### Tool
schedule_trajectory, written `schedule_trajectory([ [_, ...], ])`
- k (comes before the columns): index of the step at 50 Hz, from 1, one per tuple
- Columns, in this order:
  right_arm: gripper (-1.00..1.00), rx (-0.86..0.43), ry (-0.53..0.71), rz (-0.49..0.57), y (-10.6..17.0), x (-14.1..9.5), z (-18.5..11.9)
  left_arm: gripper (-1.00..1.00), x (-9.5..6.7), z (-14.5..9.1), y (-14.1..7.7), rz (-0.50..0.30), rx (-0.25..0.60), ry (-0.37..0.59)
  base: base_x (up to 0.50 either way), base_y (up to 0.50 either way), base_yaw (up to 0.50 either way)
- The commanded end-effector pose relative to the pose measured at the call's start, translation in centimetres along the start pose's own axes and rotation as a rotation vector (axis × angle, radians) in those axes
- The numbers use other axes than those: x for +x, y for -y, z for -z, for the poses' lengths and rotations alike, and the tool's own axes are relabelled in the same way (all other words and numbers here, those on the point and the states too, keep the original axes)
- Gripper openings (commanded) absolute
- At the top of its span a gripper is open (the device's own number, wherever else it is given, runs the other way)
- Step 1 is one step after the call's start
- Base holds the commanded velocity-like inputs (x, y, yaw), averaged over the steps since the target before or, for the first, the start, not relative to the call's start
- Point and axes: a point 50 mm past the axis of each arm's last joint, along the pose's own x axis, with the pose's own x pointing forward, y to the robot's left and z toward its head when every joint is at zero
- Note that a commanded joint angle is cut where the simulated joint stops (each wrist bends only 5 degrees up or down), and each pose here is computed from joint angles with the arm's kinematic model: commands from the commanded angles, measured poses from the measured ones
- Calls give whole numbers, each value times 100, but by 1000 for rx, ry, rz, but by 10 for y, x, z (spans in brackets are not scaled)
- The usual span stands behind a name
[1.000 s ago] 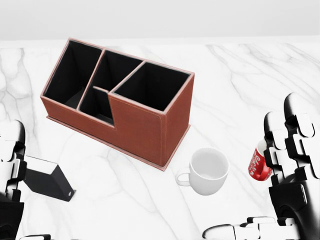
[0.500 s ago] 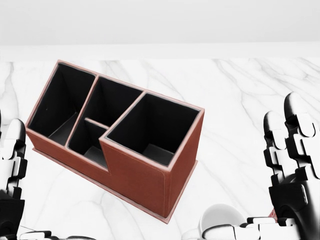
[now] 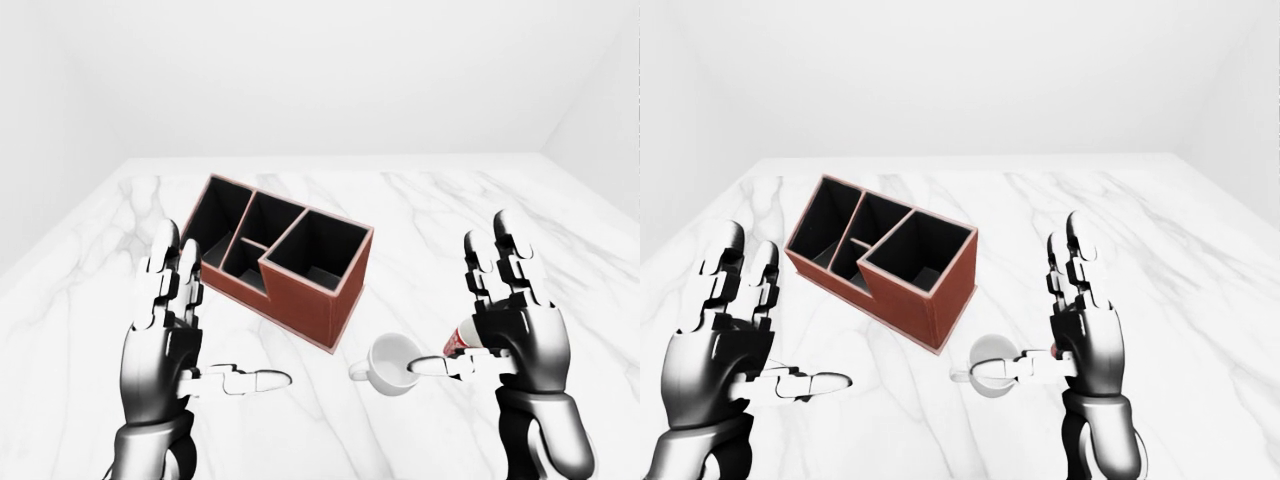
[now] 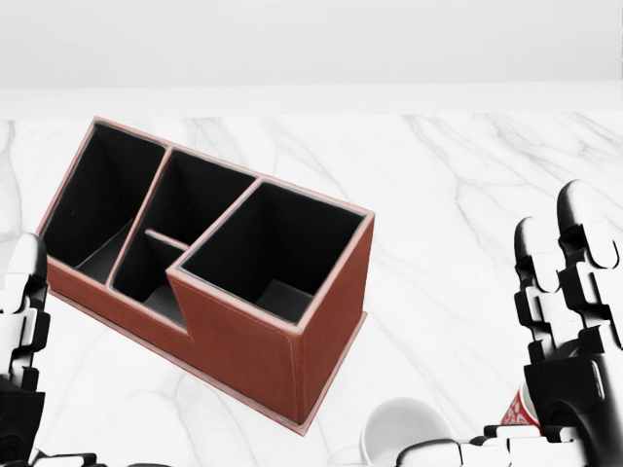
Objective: Pick up the red mug and place it to the right of the caddy.
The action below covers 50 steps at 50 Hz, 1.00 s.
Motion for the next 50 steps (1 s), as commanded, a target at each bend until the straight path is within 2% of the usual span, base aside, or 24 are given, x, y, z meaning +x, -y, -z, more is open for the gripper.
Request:
schedule_trajectory([
  [1,98,8,6,3,1,0,-1,100,1,2,1,2,-6,-5,0,0,0],
  [12,98,-3,24,-4,3,-2,-7,100,1,3,-1,-5,3,-8,0,0,0],
  [16,98,-29,152,-31,10,-1,-33,100,2,3,-1,4,-9,-3,0,0,0],
  [18,98,-116,194,-104,7,-1,-46,100,2,6,-1,3,-10,-19,0,0,0],
  [26,99,-379,465,-153,28,6,-100,100,1,5,-1,3,-8,-17,0,0,0],
  [36,98,-533,427,-189,41,22,-99,100,1,6,2,13,-9,-22,0,0,0],
  [44,99,-616,467,-222,45,44,-109,100,0,4,2,10,-3,-20,0,0,0],
  [48,99,-685,401,-253,45,51,-101,100,0,3,1,8,-1,-11,0,0,0],
  [50,98,-704,408,-273,43,52,-103,100,1,3,2,9,-2,-11,0,0,0],
])
